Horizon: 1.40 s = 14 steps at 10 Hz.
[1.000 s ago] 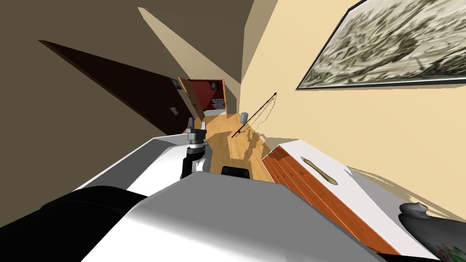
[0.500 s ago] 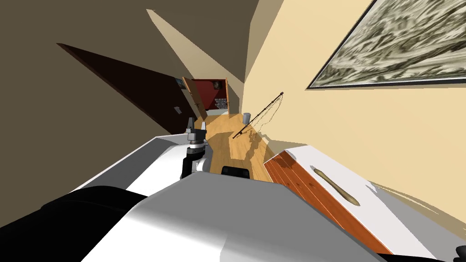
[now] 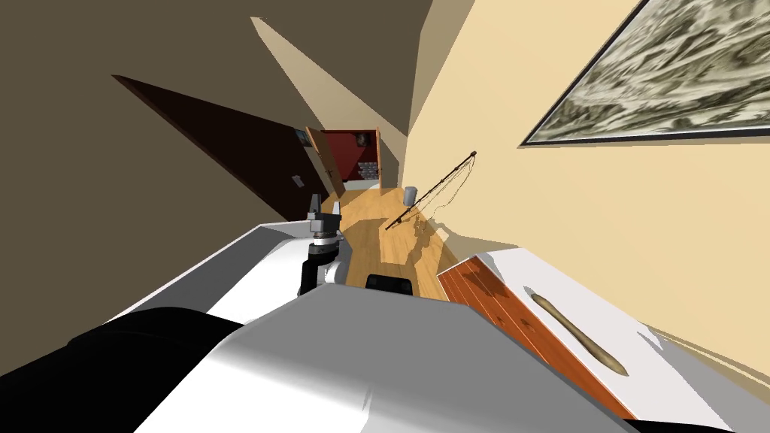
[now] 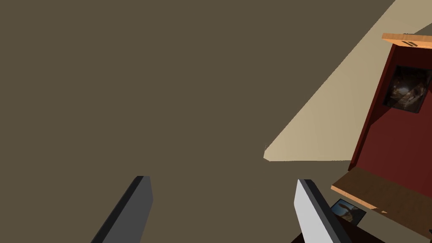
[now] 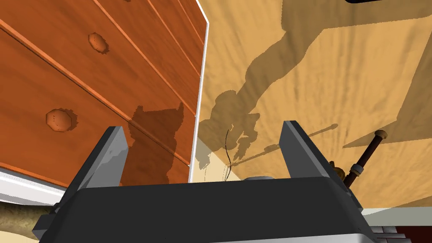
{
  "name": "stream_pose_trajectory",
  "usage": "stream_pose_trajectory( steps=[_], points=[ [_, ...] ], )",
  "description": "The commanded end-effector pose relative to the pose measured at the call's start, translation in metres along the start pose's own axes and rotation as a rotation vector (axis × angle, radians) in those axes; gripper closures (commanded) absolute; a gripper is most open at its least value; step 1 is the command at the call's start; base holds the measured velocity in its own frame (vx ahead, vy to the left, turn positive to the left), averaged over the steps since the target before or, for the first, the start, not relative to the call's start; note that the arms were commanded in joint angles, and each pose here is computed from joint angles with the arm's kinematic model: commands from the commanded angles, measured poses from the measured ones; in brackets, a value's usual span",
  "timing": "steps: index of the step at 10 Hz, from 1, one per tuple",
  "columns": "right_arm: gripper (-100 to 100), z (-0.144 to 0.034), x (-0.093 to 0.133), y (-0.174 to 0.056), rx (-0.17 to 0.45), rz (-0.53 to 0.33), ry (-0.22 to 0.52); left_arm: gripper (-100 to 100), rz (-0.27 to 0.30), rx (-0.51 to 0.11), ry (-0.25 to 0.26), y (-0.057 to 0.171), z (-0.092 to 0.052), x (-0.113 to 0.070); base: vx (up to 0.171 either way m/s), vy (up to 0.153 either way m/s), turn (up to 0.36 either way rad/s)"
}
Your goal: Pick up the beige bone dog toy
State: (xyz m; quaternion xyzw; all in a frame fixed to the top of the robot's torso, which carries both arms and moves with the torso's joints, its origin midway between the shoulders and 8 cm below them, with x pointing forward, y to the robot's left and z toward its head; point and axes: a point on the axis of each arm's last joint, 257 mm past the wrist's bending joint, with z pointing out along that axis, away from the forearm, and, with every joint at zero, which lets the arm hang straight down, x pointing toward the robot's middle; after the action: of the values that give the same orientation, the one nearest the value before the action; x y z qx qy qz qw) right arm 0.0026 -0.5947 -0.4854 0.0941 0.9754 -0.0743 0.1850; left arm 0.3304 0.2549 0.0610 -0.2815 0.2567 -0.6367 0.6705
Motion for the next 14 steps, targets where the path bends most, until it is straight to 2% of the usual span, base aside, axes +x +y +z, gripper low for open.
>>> stream_pose_trajectory(
  steps=[1, 2, 4, 5, 7, 8, 11, 14],
  points=[
    [-100, -0.005, 0.006, -0.027, 0.045, -0.052, 0.028, 0, 0.000, 0.000, 0.000, 0.000, 0.000, 0.000, 0.040, -0.034, 0.090],
    [-100, -0.006, 0.009, -0.030, 0.052, -0.051, 0.034, 0, 0.000, 0.000, 0.000, 0.000, 0.000, 0.000, 0.055, -0.044, 0.084],
    [-100, -0.022, 0.018, -0.077, 0.136, -0.138, 0.086, 0, 0.000, 0.000, 0.000, 0.000, 0.000, 0.000, 0.109, -0.095, 0.151],
    [-100, -0.022, 0.018, -0.077, 0.136, -0.138, 0.086, 0, 0.000, 0.000, 0.000, 0.000, 0.000, 0.000, 0.106, -0.102, 0.050],
    [-100, -0.037, 0.020, -0.114, 0.199, -0.210, 0.125, 0, 0.000, 0.000, 0.000, 0.000, 0.000, 0.000, 0.082, -0.102, 0.098],
    [-100, -0.037, 0.020, -0.114, 0.199, -0.210, 0.125, 0, 0.000, 0.000, 0.000, 0.000, 0.000, 0.000, 0.074, -0.093, 0.052],
    [-100, -0.050, 0.020, -0.144, 0.249, -0.285, 0.164, 0, 0.000, 0.000, 0.000, 0.000, 0.000, 0.000, 0.059, -0.136, 0.082],
    [-100, -0.050, 0.025, -0.146, 0.246, -0.316, 0.184, 0, 0.000, 0.000, 0.000, 0.000, 0.000, 0.000, 0.053, -0.147, 0.066]
  ],
)
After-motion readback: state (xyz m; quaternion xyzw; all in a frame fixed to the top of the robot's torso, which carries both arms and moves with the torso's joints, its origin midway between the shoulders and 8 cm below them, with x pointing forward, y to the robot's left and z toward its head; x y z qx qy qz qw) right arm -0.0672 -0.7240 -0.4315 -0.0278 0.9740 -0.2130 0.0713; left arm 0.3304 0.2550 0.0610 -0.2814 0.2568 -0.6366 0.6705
